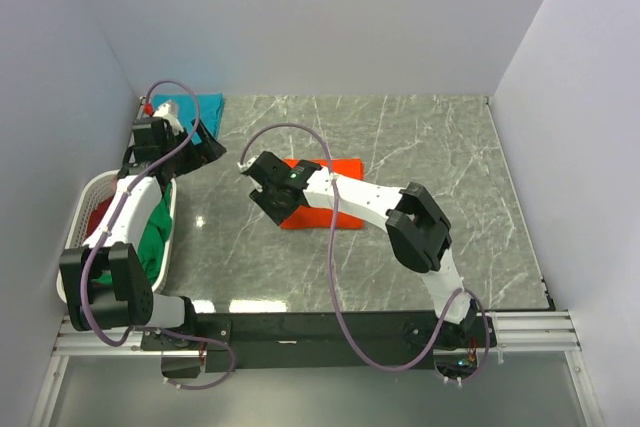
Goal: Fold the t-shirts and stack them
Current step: Fold the tshirt
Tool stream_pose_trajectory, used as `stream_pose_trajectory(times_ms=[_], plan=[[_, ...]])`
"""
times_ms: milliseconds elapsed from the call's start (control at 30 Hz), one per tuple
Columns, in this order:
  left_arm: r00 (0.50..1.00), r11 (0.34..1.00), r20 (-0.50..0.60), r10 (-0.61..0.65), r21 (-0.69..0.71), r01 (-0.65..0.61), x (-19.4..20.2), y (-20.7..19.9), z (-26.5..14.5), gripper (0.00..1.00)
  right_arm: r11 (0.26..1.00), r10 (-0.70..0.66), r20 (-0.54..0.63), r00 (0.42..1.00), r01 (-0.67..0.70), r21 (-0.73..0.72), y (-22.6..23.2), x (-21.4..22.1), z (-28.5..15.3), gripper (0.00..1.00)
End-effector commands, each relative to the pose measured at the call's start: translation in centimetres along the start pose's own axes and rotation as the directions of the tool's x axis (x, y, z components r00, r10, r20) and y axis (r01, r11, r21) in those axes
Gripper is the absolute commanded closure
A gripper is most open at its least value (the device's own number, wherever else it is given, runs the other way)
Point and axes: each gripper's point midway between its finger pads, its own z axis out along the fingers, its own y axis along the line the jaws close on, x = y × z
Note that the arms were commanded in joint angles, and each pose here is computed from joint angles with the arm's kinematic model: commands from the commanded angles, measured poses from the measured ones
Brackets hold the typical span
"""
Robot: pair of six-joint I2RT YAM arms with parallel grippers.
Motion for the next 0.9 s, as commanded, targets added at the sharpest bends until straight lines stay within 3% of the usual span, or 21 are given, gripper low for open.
stream_pose_trajectory(times_ms=[0, 233, 533, 733, 833, 867], plan=[[1.000, 1.000, 0.025, -0.015, 0.026, 0.014, -0.5, -0.7, -0.5, 0.01, 0.999, 0.021, 0.008, 1.000, -0.022, 0.045, -0.6, -0.4, 1.3, 0.53], [1.000, 1.000, 0.001, -0.012, 0.006, 0.012, 0.5, 0.1, -0.2, 0.01, 1.000, 0.022, -0.014, 1.000, -0.022, -0.011, 1.7, 0.2, 1.8, 0.53], [0.996, 0.997, -0.045, -0.073, -0.001, 0.073, 2.4, 0.8, 0.9, 0.01, 0.998, 0.061, -0.129, 0.990, -0.059, 0.020, 0.9, 4.2, 5.4, 0.56], [0.986, 0.990, -0.091, -0.140, -0.018, 0.139, 4.0, 1.5, 2.3, 0.01, 0.998, 0.062, -0.150, 0.987, -0.060, 0.019, 0.8, 5.7, 6.3, 0.72], [0.976, 0.984, -0.123, -0.180, -0.012, 0.180, 5.2, 1.6, 3.0, 0.05, 0.998, 0.066, -0.160, 0.985, -0.065, 0.012, 0.3, 6.1, 6.0, 0.87], [0.972, 0.981, -0.137, -0.193, -0.009, 0.194, 5.6, 1.5, 3.2, 0.05, 0.997, 0.076, -0.167, 0.983, -0.076, 0.006, -0.1, 6.3, 5.8, 0.98]])
